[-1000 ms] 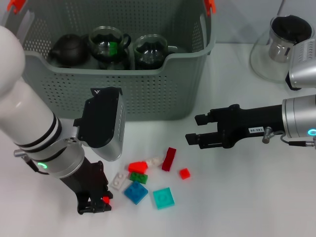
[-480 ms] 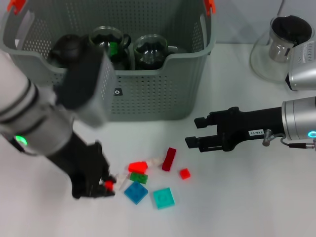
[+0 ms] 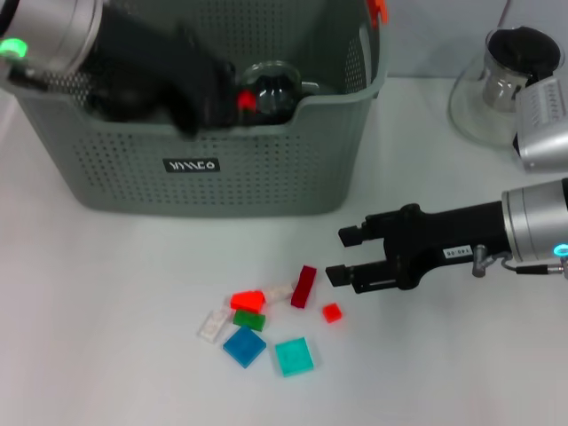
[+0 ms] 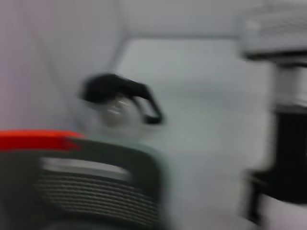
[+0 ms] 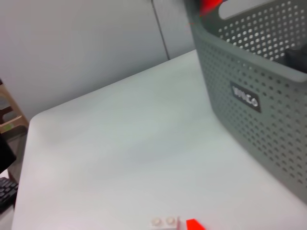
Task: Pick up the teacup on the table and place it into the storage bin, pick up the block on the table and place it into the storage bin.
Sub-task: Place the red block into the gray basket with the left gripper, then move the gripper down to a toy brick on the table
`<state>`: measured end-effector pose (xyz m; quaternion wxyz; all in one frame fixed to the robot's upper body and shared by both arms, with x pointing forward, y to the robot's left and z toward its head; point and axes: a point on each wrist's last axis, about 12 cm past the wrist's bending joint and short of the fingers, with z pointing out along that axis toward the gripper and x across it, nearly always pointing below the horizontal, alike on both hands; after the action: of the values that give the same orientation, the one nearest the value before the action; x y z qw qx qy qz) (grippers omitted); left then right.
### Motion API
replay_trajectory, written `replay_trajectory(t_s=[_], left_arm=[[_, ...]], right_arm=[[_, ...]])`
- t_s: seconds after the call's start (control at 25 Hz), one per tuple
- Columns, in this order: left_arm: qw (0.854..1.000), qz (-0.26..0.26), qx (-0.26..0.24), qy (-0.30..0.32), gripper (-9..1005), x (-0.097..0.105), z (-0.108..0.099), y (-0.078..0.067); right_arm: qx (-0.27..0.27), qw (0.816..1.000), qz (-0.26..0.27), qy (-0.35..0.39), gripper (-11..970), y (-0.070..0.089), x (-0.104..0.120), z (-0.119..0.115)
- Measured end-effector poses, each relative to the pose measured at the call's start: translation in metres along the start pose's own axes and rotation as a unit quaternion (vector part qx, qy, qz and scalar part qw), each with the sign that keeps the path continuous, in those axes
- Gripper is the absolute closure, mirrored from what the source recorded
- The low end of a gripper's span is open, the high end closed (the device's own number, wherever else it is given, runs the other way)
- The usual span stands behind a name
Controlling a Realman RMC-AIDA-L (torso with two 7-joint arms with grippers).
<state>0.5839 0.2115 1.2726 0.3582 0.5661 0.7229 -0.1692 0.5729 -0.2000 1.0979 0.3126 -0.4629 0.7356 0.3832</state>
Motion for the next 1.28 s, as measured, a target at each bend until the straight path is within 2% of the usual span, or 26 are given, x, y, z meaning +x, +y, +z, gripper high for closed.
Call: replay_trajectory(t_s=[0.16,0.32,0.48,0.68,0.84,1.16,1.24,1.28], left_arm=[[0.997,-0.043,-0.056,-0.023,748,-0.013,0.013,0.036],[0.99,-0.104,-0.091,-0.019,736,-0.015,0.035,0.075],[0.981,-0.135,-0.137,0.006,724,-0.009,0.051,0.096],[0.972,-0.124,-0.189,0.063,709,-0.005,0.063,0.098],[0.969,-0.12,-0.2,0.085,696,-0.001,0.067,0.096],[0.965,-0.13,-0.214,0.08,672,0.0,0.054,0.098],[0.965,-0.128,-0.217,0.077,438,-0.001,0.045,0.096],[0.965,-0.127,-0.217,0.076,397,-0.002,0.039,0.094]], right_arm=[[-0.003,1.0,-0.002,0.004,246,0.0,0.0,-0.001],[-0.006,1.0,-0.001,0.006,246,0.0,0.0,-0.002],[-0.004,1.0,0.001,0.007,246,0.0,0.001,-0.004],[-0.003,1.0,0.004,0.007,246,-0.001,0.003,-0.006],[-0.003,1.0,0.005,0.008,246,-0.001,0.004,-0.006],[-0.005,1.0,0.005,0.008,248,0.0,0.003,-0.006],[-0.008,1.0,0.005,0.008,248,0.001,0.003,-0.006],[-0.009,1.0,0.005,0.008,248,0.001,0.003,-0.006]])
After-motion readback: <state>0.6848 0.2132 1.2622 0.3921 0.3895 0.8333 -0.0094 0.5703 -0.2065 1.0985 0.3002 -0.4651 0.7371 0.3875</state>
